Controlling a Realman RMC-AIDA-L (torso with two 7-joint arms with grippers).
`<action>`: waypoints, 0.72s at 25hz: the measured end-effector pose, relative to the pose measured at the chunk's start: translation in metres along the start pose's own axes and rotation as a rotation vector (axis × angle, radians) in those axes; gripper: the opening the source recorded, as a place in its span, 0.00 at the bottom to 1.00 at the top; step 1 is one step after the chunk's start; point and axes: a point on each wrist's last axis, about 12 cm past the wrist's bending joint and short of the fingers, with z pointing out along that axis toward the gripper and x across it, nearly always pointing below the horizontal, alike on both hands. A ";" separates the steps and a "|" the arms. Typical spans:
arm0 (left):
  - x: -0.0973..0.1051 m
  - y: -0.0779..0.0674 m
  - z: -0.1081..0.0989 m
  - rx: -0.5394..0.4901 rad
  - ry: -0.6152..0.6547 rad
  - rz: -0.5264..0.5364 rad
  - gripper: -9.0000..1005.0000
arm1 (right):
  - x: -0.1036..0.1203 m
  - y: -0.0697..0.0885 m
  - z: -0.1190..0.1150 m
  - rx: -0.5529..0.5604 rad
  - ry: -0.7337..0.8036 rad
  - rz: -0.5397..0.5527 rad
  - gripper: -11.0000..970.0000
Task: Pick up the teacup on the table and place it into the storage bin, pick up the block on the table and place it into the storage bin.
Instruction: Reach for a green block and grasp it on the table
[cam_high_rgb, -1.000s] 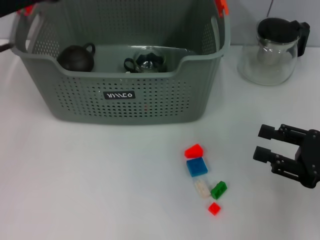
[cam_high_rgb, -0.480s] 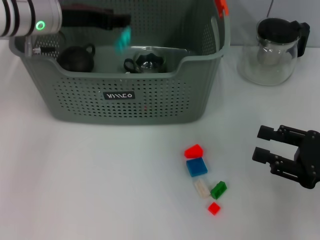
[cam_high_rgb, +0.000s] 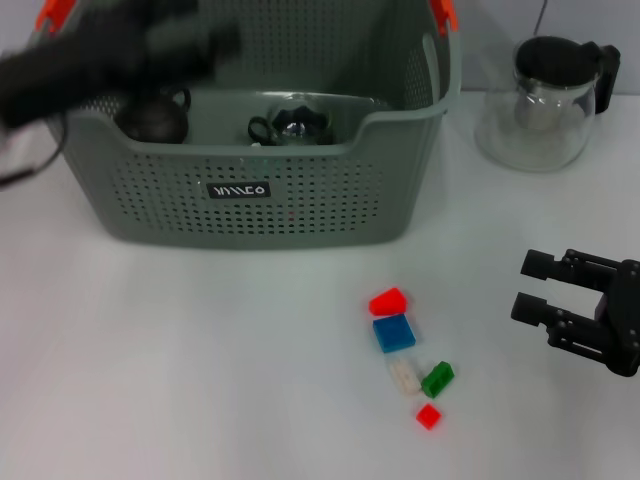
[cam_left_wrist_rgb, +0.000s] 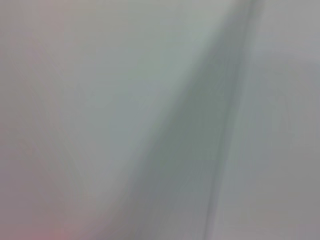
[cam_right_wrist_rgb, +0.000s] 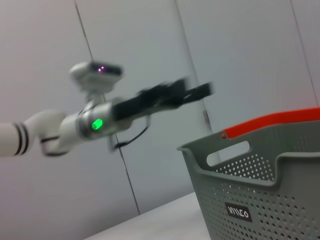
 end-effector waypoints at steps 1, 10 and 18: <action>0.009 -0.007 -0.011 0.028 0.001 0.027 0.80 | 0.000 0.000 0.000 0.001 0.001 0.003 0.63; 0.107 -0.060 -0.034 0.191 0.250 0.086 0.90 | -0.011 -0.011 0.005 0.003 0.020 0.071 0.63; 0.142 -0.072 -0.022 0.265 0.318 0.102 0.90 | -0.024 -0.020 -0.001 0.025 0.089 0.124 0.63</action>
